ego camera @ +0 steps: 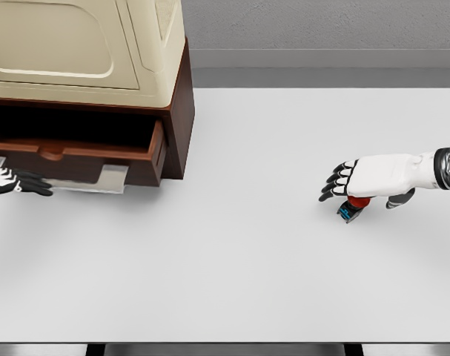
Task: Open the cabinet drawer with left arm, and place a switch into the drawer with right arm
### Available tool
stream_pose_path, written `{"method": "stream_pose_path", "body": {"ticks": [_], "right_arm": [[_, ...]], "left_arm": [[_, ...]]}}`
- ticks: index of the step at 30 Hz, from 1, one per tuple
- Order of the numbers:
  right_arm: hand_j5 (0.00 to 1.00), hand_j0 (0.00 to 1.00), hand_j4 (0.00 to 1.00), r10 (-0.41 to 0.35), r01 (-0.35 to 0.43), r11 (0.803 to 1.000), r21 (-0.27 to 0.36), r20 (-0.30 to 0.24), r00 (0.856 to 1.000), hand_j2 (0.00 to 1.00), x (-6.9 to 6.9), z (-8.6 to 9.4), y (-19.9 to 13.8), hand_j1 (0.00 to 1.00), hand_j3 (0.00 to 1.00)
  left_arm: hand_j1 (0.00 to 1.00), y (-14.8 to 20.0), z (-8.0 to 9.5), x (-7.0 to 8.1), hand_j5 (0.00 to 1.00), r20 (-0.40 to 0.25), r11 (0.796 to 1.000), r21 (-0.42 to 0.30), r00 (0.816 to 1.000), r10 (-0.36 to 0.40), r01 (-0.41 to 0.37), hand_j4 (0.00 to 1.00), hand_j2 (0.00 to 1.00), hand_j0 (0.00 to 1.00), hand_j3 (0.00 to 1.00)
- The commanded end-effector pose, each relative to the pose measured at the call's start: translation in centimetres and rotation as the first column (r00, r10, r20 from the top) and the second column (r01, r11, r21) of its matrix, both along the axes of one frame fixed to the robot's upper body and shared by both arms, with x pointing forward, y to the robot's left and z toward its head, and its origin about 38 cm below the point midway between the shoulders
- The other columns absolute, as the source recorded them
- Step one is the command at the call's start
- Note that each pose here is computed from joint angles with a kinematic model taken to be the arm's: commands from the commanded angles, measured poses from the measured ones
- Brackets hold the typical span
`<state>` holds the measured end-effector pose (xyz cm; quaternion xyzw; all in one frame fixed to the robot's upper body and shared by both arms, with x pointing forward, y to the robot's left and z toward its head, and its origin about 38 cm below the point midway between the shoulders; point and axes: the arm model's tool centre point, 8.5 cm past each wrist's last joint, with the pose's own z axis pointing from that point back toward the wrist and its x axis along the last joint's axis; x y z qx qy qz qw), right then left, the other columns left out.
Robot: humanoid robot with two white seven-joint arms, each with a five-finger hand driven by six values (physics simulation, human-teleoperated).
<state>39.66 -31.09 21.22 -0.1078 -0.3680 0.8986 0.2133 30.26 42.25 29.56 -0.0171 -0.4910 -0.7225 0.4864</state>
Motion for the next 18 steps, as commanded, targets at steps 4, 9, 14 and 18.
{"method": "stream_pose_path", "body": {"ticks": [4,9,14,18], "right_arm": [[1.0,1.0,1.0,-0.003,0.003,1.0,0.003,-0.001,1.0,1.0,0.0,0.1,0.0,1.0,1.0],[0.98,0.98,0.98,-0.003,0.003,1.0,0.003,-0.001,1.0,0.98,0.0,0.1,0.0,0.98,0.98],[0.95,0.95,0.95,-0.004,0.004,1.0,0.002,0.0,1.0,0.95,0.0,0.1,-0.1,0.95,0.95],[0.91,0.91,0.91,-0.003,0.003,1.0,0.003,-0.002,1.0,0.91,0.0,0.0,0.0,0.91,0.91]], "left_arm": [[1.0,0.7,1.0,-0.6,1.0,0.013,1.0,-0.014,1.0,0.003,-0.003,1.0,1.0,1.0,1.0],[1.0,0.8,1.1,-0.7,1.0,0.012,1.0,-0.016,1.0,0.008,-0.008,1.0,1.0,1.0,1.0],[1.0,0.8,1.5,-0.7,1.0,0.009,0.999,-0.049,1.0,0.022,-0.022,1.0,1.0,1.0,1.0],[1.0,1.0,2.1,-0.6,1.0,0.015,0.997,-0.07,0.999,0.035,-0.034,1.0,1.0,1.0,1.0]]}}
